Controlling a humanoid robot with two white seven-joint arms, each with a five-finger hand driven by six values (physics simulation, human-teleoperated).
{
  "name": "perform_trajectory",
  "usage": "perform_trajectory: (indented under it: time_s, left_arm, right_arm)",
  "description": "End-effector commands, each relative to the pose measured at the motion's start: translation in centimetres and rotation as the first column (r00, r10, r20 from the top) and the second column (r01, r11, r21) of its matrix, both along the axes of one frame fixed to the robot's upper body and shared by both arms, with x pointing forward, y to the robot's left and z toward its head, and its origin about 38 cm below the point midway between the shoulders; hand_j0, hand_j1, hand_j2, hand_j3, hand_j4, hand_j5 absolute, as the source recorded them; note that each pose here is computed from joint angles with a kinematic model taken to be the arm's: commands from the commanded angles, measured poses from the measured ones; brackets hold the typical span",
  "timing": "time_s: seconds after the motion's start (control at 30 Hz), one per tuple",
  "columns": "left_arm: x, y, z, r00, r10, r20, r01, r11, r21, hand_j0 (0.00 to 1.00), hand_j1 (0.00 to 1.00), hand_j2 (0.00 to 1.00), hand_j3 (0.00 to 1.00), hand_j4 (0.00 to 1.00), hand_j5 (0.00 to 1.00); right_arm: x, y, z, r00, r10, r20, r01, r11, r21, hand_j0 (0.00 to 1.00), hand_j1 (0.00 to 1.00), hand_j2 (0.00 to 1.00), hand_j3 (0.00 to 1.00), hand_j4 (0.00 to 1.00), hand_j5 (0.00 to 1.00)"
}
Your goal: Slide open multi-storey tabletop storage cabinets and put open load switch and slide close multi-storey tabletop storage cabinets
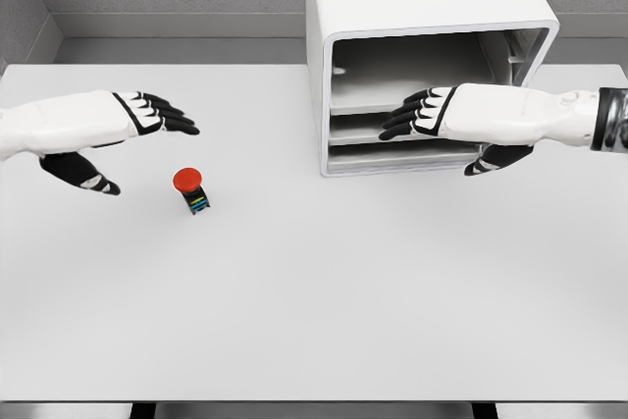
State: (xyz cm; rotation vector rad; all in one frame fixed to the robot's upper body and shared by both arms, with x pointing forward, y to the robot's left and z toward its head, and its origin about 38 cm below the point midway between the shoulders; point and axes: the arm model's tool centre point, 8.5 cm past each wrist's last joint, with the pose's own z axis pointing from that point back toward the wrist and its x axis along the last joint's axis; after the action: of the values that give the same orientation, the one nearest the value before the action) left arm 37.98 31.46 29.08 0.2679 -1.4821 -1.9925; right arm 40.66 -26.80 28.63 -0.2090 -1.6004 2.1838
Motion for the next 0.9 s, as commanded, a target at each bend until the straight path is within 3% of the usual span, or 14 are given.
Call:
perform_trajectory:
  time_s: [0.0, 0.07, 0.13, 0.23, 0.33, 0.4, 0.53, 0.63, 0.8, 0.87]
  left_arm:
    - [0.4, -0.3, -0.6, 0.998, 0.034, -0.047, -0.035, 0.999, -0.008, 1.0, 1.0, 1.0, 1.0, 1.0, 1.0]
    - [0.3, -1.6, -2.3, 0.997, 0.005, -0.073, -0.005, 1.0, 0.004, 1.0, 1.0, 1.0, 1.0, 1.0, 1.0]
    - [0.8, -2.2, -2.9, 1.0, 0.003, -0.03, -0.001, 0.998, 0.065, 1.0, 1.0, 1.0, 1.0, 1.0, 1.0]
    - [1.3, -2.7, -4.6, 1.0, 0.004, -0.029, 0.0, 0.993, 0.114, 1.0, 1.0, 1.0, 1.0, 1.0, 1.0]
    - [2.0, -2.1, -5.6, 0.998, 0.029, -0.05, -0.023, 0.993, 0.116, 1.0, 1.0, 1.0, 1.0, 1.0, 1.0]
    - [2.4, -1.6, -6.0, 0.997, 0.046, -0.069, -0.038, 0.993, 0.111, 1.0, 1.0, 1.0, 1.0, 1.0, 1.0]
    - [3.7, -2.4, -6.8, 0.994, 0.055, -0.099, -0.049, 0.997, 0.06, 1.0, 1.0, 1.0, 1.0, 1.0, 1.0]
    - [3.5, -3.4, -8.2, 0.992, 0.033, -0.119, -0.022, 0.996, 0.091, 1.0, 1.0, 1.0, 1.0, 1.0, 1.0]
    - [3.8, -3.3, -8.9, 0.991, 0.033, -0.126, -0.02, 0.994, 0.104, 1.0, 1.0, 1.0, 1.0, 1.0, 1.0]
    - [3.9, -3.2, -8.9, 0.991, 0.035, -0.127, -0.022, 0.995, 0.102, 1.0, 1.0, 1.0, 1.0, 1.0, 1.0]
  right_arm:
    - [0.0, 0.0, 0.0, 1.0, -0.001, -0.004, 0.001, 1.0, 0.005, 1.0, 1.0, 1.0, 1.0, 1.0, 1.0]
    - [0.1, -0.1, 0.0, 1.0, -0.005, -0.004, 0.005, 1.0, 0.005, 1.0, 1.0, 1.0, 1.0, 1.0, 1.0]
    - [0.3, -0.4, -0.3, 1.0, -0.017, -0.013, 0.017, 1.0, 0.003, 1.0, 1.0, 1.0, 1.0, 1.0, 1.0]
    - [0.9, -0.7, -0.8, 0.999, -0.038, -0.028, 0.038, 0.999, 0.006, 1.0, 1.0, 1.0, 1.0, 1.0, 1.0]
    - [1.0, -0.7, -0.8, 0.999, -0.037, -0.026, 0.037, 0.999, 0.005, 1.0, 1.0, 1.0, 1.0, 1.0, 1.0]
    - [1.3, -0.8, -0.9, 0.996, -0.079, -0.039, 0.079, 0.997, 0.003, 1.0, 1.0, 1.0, 1.0, 1.0, 1.0]
    - [2.5, -2.0, -1.2, 0.981, -0.183, -0.069, 0.183, 0.983, -0.008, 1.0, 1.0, 1.0, 1.0, 1.0, 1.0]
    - [3.0, -2.5, -1.3, 0.969, -0.232, -0.083, 0.232, 0.973, -0.011, 1.0, 1.0, 1.0, 1.0, 1.0, 1.0]
    - [3.3, -2.0, -1.6, 0.965, -0.245, -0.095, 0.245, 0.97, -0.013, 1.0, 1.0, 1.0, 1.0, 1.0, 1.0]
    - [3.7, -1.4, -1.6, 0.965, -0.25, -0.076, 0.248, 0.968, -0.026, 1.0, 1.0, 1.0, 1.0, 1.0, 1.0]
